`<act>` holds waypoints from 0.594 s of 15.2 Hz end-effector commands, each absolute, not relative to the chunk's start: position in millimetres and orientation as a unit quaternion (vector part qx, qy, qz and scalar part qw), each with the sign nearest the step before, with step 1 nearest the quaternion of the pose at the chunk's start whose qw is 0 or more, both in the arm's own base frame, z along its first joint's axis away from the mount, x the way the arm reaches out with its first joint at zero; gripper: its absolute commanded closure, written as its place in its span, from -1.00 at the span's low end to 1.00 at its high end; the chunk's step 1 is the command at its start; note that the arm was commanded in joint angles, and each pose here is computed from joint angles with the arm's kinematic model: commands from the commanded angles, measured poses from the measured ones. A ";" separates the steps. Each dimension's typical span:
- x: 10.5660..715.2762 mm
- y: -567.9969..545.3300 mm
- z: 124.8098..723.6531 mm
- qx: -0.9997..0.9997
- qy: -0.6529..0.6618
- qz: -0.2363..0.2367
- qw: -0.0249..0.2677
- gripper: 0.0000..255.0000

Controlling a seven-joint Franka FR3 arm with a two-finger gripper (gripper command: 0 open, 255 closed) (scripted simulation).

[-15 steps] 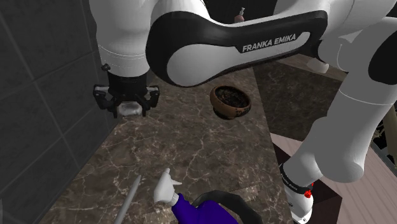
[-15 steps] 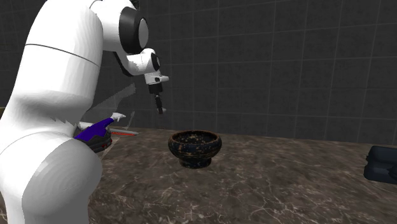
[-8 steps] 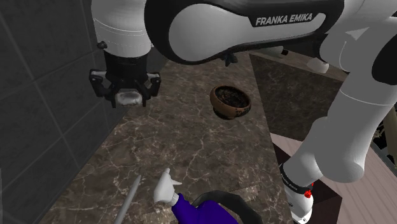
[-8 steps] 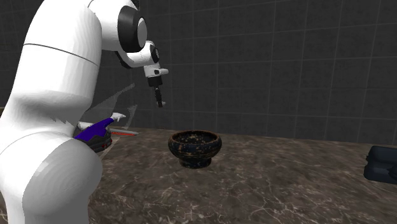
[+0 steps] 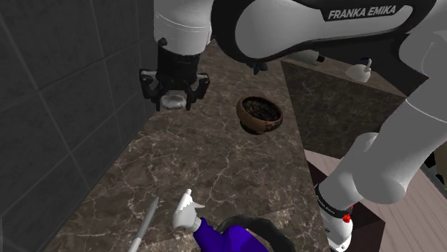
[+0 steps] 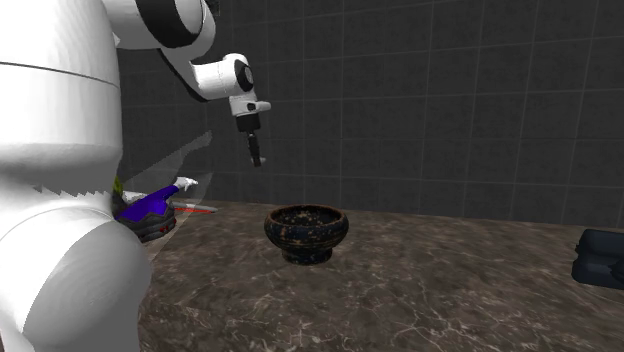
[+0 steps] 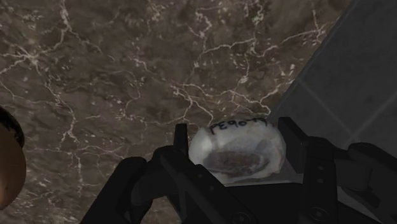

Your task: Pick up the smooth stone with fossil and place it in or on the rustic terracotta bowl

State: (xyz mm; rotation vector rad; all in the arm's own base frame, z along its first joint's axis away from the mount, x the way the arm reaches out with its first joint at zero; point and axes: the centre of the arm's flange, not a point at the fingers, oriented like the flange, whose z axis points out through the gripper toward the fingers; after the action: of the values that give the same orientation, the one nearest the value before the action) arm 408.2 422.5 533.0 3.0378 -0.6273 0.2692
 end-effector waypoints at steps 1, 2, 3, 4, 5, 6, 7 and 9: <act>404.0 396.5 532.1 0.976 -0.202 0.086 0.014 1.00; 401.9 383.5 532.1 0.976 -0.202 0.086 0.014 1.00; 399.8 370.5 532.1 0.976 -0.202 0.086 0.014 1.00; 397.7 357.4 532.0 0.976 -0.202 0.086 0.014 1.00; 395.7 344.4 532.0 0.976 -0.202 0.086 0.014 1.00; 393.6 331.4 532.0 0.976 -0.202 0.086 0.014 1.00; 391.5 318.3 531.9 0.976 -0.202 0.086 0.014 1.00; 387.3 292.3 531.9 0.976 -0.202 0.086 0.014 1.00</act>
State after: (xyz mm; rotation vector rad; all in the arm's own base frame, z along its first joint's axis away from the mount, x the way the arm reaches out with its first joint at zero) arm 386.0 305.4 532.7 3.0366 -0.6299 0.2686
